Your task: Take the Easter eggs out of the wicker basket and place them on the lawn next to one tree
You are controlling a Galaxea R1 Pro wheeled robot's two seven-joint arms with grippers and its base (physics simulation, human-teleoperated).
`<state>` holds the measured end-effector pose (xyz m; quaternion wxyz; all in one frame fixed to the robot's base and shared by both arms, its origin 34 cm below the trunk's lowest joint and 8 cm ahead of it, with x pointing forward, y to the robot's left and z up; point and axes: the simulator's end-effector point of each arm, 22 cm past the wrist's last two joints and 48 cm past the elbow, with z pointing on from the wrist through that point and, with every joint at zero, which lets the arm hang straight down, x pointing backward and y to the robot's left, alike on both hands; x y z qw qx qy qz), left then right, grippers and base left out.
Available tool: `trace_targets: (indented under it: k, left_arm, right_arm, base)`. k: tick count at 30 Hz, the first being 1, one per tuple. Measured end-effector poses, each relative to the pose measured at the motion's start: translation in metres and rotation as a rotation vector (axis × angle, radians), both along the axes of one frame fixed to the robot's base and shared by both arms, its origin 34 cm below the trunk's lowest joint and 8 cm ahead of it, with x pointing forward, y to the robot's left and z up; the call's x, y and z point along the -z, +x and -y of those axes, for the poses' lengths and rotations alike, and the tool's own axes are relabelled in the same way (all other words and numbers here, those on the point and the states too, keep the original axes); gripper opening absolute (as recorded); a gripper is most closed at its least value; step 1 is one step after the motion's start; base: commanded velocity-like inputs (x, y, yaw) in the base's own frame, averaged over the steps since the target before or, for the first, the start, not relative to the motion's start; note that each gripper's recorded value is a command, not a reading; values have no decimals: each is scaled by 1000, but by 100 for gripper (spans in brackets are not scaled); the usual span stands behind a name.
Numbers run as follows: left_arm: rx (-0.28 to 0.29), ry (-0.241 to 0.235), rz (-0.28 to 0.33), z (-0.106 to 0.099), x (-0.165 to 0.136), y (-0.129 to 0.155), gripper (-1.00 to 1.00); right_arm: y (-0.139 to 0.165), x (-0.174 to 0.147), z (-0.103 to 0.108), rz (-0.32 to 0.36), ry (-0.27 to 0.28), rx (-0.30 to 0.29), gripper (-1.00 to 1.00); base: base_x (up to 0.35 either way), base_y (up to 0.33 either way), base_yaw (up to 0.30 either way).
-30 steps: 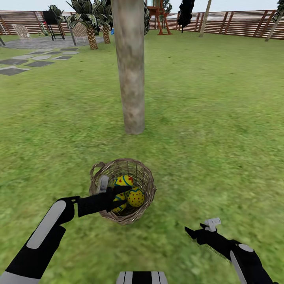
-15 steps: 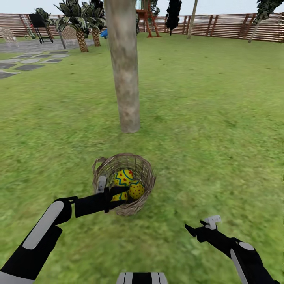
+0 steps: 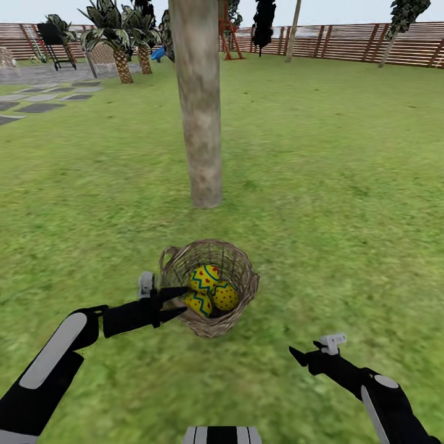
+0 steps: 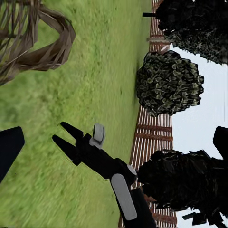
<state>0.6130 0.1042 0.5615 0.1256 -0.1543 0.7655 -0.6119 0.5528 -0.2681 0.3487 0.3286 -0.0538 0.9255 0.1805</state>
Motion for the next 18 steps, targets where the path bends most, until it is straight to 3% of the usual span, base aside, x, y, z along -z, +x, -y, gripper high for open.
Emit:
trace_targets:
  k: [5, 8, 11, 15, 18]
  left_arm:
    - [-91, -81, 85, -46, -35, 24, 100]
    - [-129, -86, 109, -62, -43, 33, 100]
    - [-142, -68, 118, -74, -44, 35, 100]
    - [-172, -23, 136, -101, -47, 42, 100]
    - [-185, 9, 143, -117, -47, 44, 100]
  right_arm:
    - [-1, -4, 0, -45, 6, 10, 100]
    - [4, -20, 0, -76, 7, 20, 100]
    - [4, -29, 5, -116, 1, 30, 100]
    - [1, -37, 33, -188, -44, 43, 100]
    - [9, -53, 42, -204, -56, 50, 100]
  base:
    - [0, 4, 0]
    - [0, 0, 0]
    - [0, 0, 0]
    - [0, 0, 0]
    - [0, 0, 0]
